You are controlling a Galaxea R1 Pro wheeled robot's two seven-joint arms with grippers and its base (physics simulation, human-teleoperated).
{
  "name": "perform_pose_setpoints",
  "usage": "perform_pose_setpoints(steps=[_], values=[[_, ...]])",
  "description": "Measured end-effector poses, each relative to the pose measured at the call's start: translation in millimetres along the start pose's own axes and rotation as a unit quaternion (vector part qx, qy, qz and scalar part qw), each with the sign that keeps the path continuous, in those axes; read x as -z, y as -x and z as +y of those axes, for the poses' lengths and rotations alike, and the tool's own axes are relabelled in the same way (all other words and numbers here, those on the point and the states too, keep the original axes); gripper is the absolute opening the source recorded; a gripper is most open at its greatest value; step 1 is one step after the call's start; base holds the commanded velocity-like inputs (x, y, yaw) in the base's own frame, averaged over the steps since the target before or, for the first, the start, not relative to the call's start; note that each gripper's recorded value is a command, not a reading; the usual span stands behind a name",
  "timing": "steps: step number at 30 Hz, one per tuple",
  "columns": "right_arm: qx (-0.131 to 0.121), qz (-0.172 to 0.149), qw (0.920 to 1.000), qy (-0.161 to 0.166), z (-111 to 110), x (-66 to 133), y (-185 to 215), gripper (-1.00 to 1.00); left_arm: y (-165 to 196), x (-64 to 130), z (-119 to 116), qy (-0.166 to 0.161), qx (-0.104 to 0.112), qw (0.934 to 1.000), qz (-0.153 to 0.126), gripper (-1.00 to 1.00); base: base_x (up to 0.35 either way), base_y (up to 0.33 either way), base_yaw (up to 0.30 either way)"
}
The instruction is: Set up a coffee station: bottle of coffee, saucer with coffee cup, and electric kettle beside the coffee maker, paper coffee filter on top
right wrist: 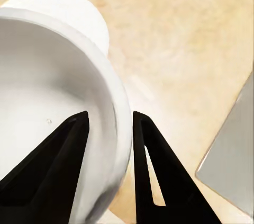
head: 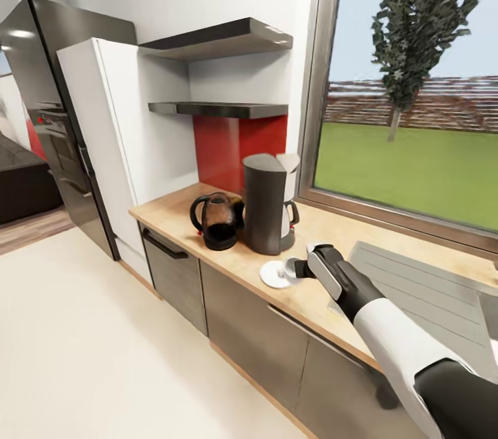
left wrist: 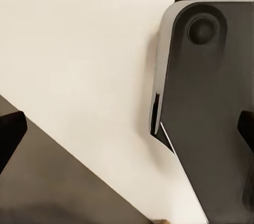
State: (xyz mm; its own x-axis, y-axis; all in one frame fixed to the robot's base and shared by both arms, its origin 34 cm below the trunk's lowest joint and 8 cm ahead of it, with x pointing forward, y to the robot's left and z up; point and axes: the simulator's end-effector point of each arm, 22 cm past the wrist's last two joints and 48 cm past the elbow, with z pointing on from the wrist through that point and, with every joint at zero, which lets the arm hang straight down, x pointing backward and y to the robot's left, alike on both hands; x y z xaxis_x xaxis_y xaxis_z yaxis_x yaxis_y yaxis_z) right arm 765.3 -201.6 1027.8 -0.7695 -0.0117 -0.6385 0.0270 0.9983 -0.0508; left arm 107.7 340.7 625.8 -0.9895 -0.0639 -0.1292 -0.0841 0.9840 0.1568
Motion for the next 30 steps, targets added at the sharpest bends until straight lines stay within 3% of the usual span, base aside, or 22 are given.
perform_pose_setpoints(steps=[30], values=[[0.0,0.003,1.0,-0.002,-1.2,-1.8,-2.3,-1.0,-0.6,0.0,-0.2,0.0,0.0,1.0,0.001,1.0,0.087,0.062,0.0]])
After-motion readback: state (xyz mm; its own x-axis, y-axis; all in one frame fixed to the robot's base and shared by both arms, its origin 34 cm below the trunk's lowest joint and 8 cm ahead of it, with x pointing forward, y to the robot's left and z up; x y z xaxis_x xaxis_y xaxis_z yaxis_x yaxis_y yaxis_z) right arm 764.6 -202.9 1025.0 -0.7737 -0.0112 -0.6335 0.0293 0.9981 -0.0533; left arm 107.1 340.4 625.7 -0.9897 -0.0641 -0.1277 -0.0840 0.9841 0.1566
